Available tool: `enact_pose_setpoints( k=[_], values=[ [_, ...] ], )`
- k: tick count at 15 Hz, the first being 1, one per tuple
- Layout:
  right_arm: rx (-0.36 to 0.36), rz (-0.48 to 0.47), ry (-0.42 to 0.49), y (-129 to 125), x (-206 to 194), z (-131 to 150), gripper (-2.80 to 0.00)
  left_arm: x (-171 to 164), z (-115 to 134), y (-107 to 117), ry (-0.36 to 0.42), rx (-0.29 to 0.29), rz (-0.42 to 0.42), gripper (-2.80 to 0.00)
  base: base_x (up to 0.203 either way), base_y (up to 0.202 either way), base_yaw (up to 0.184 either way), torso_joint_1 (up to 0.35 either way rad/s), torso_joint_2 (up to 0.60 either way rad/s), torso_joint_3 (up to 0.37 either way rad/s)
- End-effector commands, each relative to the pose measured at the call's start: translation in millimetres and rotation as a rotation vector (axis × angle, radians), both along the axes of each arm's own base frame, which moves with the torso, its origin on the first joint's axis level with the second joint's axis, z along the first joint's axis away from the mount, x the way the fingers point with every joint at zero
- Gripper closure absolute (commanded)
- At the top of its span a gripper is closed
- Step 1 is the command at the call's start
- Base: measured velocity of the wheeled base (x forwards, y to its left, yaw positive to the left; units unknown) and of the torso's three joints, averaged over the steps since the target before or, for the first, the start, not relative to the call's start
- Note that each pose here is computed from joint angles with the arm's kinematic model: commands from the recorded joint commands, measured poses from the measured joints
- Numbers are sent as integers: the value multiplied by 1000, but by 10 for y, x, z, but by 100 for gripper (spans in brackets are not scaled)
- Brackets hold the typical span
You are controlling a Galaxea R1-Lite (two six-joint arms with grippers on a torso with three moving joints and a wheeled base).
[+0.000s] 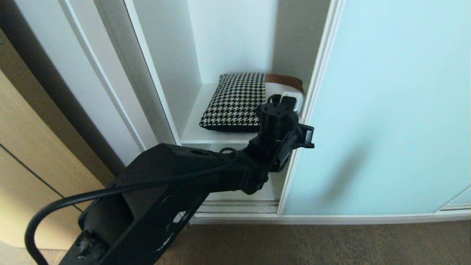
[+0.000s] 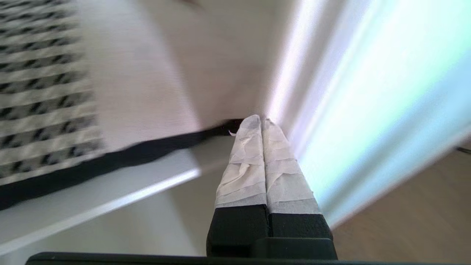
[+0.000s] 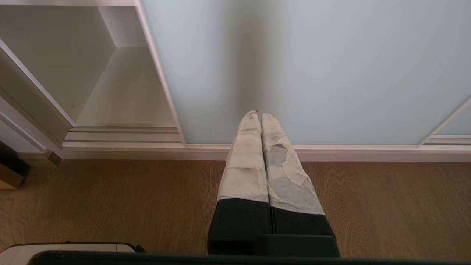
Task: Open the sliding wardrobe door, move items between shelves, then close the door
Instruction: Open the door
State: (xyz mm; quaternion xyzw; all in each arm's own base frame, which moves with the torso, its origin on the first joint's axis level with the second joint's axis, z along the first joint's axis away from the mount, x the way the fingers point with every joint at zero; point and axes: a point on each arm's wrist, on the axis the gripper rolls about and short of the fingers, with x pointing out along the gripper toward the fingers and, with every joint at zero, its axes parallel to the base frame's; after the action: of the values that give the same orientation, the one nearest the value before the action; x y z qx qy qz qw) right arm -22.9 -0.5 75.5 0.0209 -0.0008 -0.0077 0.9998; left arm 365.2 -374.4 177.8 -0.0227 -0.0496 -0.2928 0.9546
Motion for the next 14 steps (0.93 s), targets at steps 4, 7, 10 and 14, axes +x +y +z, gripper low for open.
enact_pose_setpoints(
  k=[4,7,10,14],
  values=[
    [0,0,1,0,1,-4,0,-209,-62,-230,-11,-6,-51,0,0,0,0,0,0,0],
    [0,0,0,0,1,-2,0,-266,-120,-313,-34,-26,-60,0,0,0,0,0,0,0],
    [0,0,0,0,0,-1,0,-343,210,-220,-76,-82,-33,0,0,0,0,0,0,0],
    [0,-1,0,0,0,0,0,-586,831,47,-126,-163,-25,0,0,0,0,0,0,0]
  ],
)
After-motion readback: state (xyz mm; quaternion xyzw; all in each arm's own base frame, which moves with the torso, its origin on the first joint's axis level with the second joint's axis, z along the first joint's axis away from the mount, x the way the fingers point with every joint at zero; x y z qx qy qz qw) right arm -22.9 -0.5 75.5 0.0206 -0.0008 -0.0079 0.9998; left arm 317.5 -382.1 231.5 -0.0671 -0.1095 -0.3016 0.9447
